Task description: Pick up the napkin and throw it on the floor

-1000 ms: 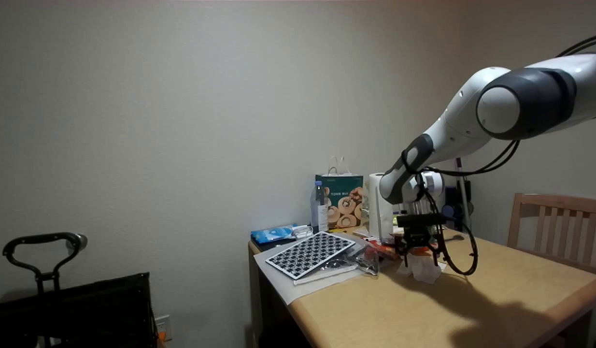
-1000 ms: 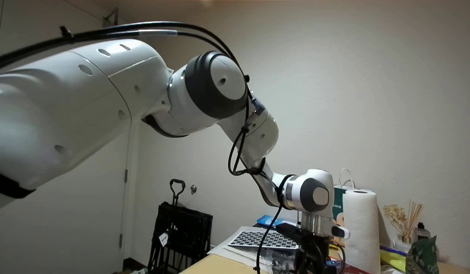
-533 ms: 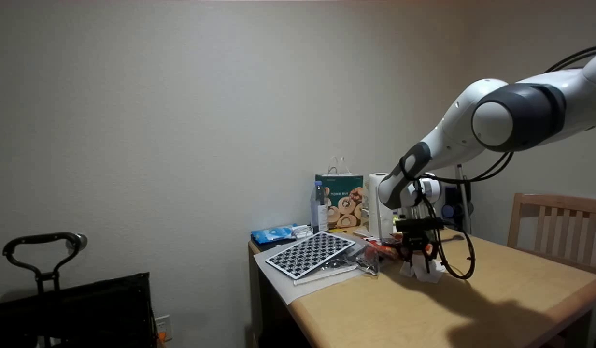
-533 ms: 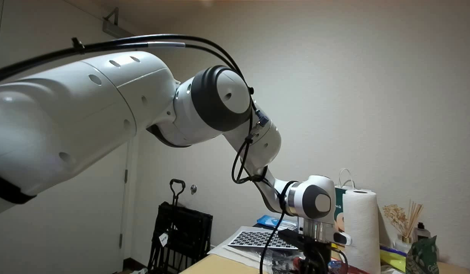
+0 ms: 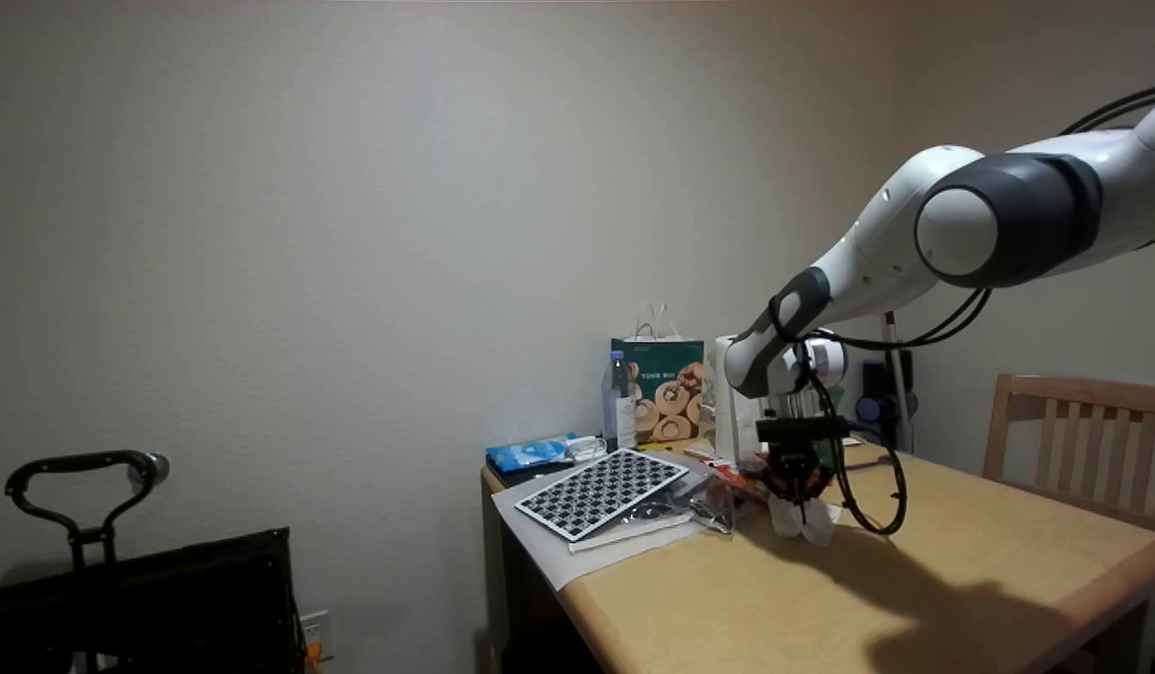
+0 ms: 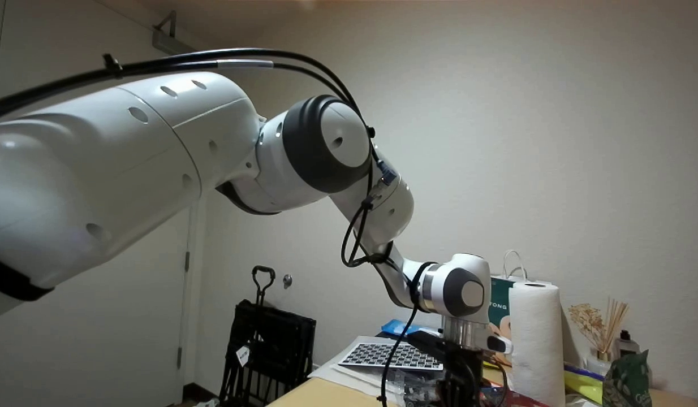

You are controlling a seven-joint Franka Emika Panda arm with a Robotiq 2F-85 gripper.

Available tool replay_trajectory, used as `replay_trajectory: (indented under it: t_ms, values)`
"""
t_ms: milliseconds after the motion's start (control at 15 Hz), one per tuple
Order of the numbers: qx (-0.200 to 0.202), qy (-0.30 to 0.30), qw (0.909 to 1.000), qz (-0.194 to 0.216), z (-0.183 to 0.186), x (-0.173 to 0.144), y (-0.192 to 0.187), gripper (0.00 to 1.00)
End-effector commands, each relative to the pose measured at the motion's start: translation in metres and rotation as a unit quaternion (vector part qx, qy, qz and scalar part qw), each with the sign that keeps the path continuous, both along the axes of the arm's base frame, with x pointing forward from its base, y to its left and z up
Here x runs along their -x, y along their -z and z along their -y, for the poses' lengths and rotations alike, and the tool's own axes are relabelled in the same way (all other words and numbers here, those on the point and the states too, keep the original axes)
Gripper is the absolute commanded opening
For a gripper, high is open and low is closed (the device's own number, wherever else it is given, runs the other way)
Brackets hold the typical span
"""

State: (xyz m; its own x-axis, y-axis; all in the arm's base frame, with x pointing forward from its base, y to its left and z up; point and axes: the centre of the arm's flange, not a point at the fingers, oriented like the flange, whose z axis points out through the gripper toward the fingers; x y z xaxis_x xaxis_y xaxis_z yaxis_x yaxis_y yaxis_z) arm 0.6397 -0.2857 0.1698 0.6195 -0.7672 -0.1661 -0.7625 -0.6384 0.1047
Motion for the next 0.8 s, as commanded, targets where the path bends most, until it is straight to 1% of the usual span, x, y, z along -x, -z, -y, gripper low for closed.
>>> replay_trajectory:
  t_ms: [0,133,267,467,600,733]
  values:
    - [-0.034,-0.040,0.9983,0.024,-0.028,0.018,-0.037,0.00]
    - [-0.046,-0.070,0.9960,0.031,-0.050,0.021,-0.059,0.00]
    - [-0.049,-0.104,0.9928,0.034,-0.074,0.024,-0.080,0.00]
    - [-0.038,-0.165,0.9849,0.036,-0.125,0.027,-0.112,0.00]
    - [-0.030,-0.198,0.9790,0.037,-0.157,0.029,-0.130,0.00]
    - [-0.020,-0.222,0.9741,0.036,-0.181,0.035,-0.142,0.00]
